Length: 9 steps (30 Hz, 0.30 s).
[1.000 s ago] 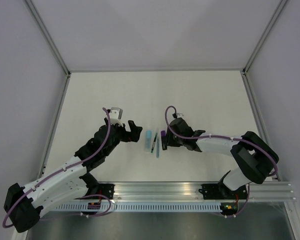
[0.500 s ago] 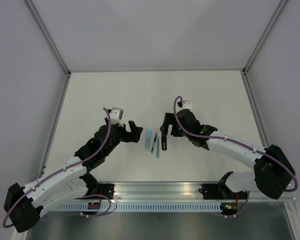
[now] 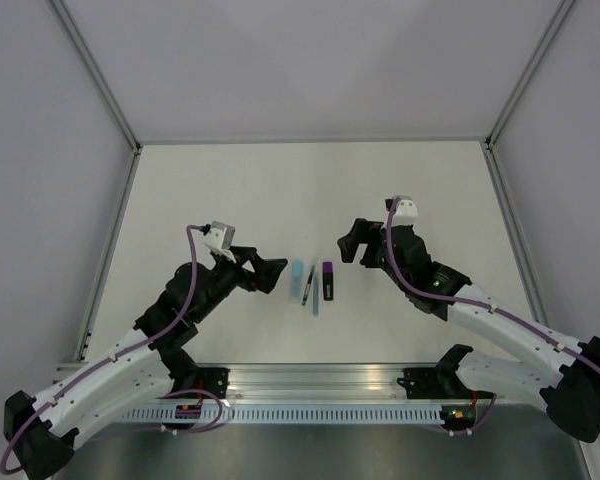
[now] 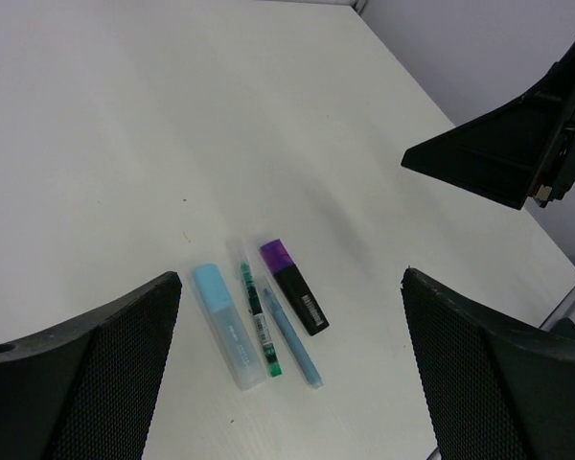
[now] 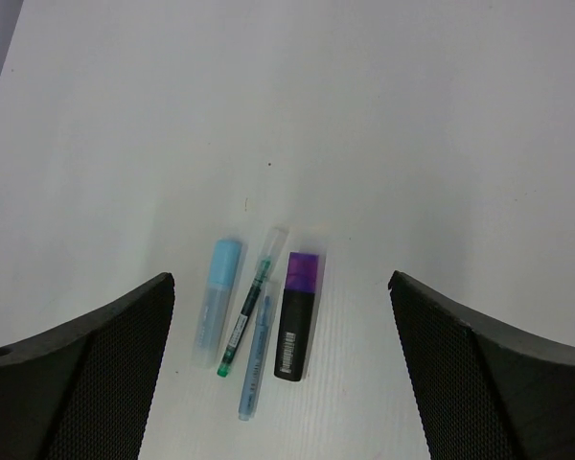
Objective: Insert the pens into the pen caps
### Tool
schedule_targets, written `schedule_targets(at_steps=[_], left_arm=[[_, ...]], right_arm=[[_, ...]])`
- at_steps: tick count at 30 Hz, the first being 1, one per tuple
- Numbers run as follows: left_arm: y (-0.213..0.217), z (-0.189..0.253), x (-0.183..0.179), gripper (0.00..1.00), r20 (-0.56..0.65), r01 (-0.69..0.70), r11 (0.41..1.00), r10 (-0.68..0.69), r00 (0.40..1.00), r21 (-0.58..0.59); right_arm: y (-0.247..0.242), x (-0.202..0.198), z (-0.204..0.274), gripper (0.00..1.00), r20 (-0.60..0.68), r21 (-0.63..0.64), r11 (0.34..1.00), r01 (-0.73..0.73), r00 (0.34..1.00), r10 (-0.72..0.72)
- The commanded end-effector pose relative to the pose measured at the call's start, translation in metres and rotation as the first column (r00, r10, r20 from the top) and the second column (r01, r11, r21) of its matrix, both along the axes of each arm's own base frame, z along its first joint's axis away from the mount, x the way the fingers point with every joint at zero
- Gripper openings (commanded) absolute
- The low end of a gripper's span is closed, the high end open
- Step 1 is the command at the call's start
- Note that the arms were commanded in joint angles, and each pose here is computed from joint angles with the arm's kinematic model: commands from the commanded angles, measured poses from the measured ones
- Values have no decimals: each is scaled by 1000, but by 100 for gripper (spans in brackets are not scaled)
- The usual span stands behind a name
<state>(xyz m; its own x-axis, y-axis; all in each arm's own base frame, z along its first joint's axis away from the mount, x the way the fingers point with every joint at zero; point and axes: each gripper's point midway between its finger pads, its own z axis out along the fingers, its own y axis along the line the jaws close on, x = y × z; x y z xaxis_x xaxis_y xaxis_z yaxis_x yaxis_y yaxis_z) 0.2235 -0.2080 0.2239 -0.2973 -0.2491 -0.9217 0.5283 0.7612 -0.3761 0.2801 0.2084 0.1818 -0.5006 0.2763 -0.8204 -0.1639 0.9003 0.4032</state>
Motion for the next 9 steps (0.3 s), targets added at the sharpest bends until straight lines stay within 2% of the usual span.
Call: schedule_targets(at_steps=[1, 9], left_arm=[[-4, 13, -4, 100, 70, 41, 999, -40, 997, -16], [-1, 16, -6, 100, 80, 38, 999, -36, 996, -25]], right_arm=[[-11, 4, 14, 98, 66, 9, 999, 45, 997, -46], [-14, 0, 13, 98, 81, 11, 999, 42, 996, -43]])
